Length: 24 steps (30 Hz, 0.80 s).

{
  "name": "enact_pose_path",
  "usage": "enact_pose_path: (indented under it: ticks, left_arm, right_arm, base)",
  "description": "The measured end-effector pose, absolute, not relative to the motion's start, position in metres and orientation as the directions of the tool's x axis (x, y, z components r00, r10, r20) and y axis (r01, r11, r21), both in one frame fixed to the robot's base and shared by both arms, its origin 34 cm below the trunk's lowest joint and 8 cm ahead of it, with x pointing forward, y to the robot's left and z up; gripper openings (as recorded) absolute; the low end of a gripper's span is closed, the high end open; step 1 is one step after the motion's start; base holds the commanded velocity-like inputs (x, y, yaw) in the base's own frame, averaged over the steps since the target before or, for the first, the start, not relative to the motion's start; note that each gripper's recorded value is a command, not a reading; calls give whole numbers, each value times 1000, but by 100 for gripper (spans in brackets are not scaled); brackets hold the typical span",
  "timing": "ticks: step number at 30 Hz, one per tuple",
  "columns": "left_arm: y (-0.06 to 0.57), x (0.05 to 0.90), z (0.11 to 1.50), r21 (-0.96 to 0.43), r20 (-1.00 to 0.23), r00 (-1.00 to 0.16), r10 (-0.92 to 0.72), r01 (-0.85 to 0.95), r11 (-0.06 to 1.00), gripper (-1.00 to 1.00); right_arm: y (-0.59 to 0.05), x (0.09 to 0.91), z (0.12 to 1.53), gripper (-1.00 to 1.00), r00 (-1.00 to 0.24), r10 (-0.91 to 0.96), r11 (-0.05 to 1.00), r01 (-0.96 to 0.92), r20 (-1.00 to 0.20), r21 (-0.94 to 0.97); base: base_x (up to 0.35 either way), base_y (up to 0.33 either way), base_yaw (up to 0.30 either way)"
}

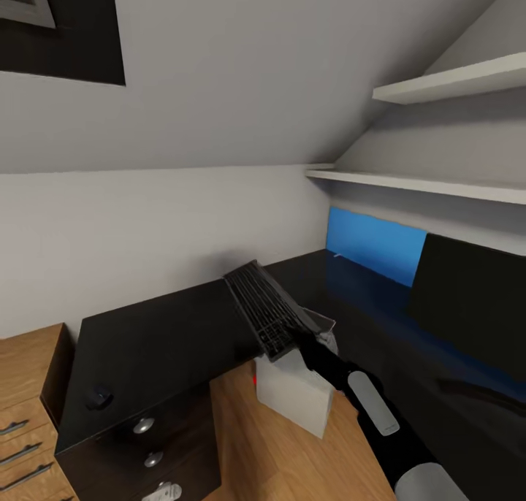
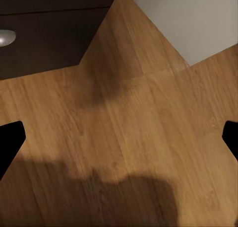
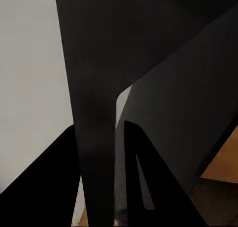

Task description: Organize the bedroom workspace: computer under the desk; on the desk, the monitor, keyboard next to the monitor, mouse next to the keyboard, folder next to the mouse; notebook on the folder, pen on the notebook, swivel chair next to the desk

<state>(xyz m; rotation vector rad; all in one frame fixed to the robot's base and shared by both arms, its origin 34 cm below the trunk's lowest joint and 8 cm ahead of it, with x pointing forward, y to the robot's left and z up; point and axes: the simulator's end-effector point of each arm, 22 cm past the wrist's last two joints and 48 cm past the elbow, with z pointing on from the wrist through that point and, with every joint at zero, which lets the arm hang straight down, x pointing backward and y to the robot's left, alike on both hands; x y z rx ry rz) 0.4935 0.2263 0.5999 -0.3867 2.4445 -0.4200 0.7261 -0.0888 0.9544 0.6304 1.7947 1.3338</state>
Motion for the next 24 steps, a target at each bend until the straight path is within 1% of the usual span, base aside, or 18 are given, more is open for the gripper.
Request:
enact_pose_path:
  ticks: [4,6,21,24]
  left_arm:
    - [226,493,606,-386,-528,-764,-371,-173,906,100]
    - [226,493,609,-386,-528,-764,-371,-174,906,100]
    - [228,493,615,-386,-530,-762,-373,-176,906,100]
    - [228,493,615,-385,-530,-762,-373,-176,906,100]
  right_arm:
    - [-80,705,956,-100,-640,718,273,-103,-274,956]
    - [-79,701,958,-100,-656,706,265,-104,-266,959]
    - [-81,698,962,-100,-670,694,265,-105,-265,959]
    - [-82,698,962,-100,-668,694,268,-106,-268,958]
  base:
    - [0,0,0]
    - [0,0,0]
    - [0,0,0]
    - [-159,-150,142]
